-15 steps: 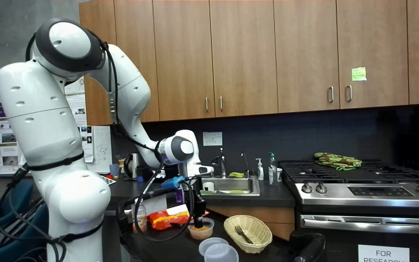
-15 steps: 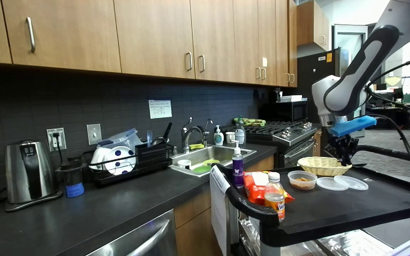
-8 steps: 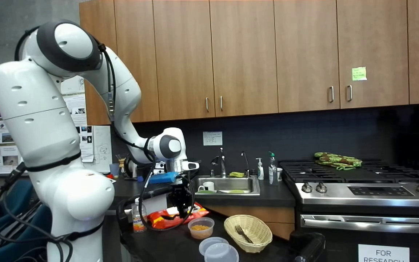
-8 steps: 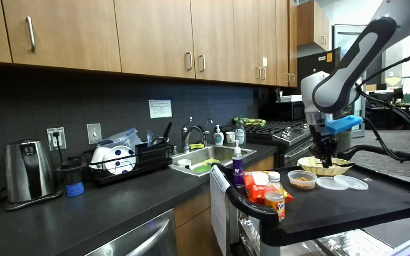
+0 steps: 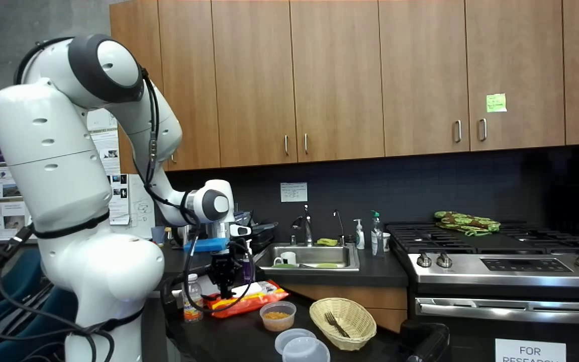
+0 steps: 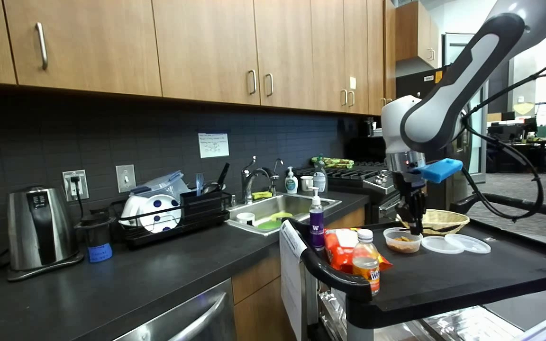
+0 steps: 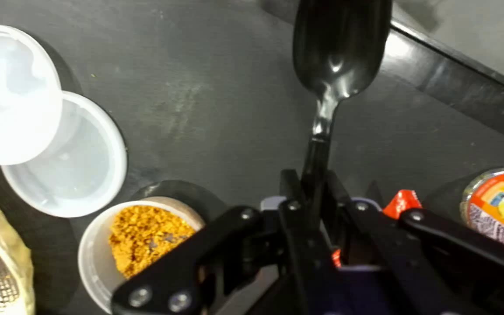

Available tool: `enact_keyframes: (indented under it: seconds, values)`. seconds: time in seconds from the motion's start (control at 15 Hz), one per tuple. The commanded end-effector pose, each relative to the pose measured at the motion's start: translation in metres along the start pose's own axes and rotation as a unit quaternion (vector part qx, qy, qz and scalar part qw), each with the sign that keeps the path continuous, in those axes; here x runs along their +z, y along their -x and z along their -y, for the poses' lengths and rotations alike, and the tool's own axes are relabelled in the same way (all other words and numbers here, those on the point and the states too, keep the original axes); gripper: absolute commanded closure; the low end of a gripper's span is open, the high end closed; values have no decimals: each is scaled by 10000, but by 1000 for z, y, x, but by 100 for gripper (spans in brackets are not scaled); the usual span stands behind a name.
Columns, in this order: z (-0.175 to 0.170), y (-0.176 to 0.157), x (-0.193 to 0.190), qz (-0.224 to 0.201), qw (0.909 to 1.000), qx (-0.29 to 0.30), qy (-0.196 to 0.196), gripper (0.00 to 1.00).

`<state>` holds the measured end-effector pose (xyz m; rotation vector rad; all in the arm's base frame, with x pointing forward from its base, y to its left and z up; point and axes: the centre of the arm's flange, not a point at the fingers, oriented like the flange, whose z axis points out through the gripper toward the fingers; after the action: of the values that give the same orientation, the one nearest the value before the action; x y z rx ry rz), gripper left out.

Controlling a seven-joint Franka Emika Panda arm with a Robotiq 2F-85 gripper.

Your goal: Remove the black spoon from the basket.

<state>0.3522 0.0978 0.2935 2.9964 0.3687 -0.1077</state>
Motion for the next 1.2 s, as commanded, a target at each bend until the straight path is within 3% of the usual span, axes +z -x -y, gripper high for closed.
enact_keyframes:
  seconds: [0.0,0.33,0.6,1.13]
  values:
    - [29,45,23,99,9987,-480,-162,96]
    - [52,28,37,-122,9959,-876,-209,96]
    - [51,6,57,-365,9954,-853,-247,96]
    - [44,-4,97,-560,9941,-883,-286,96]
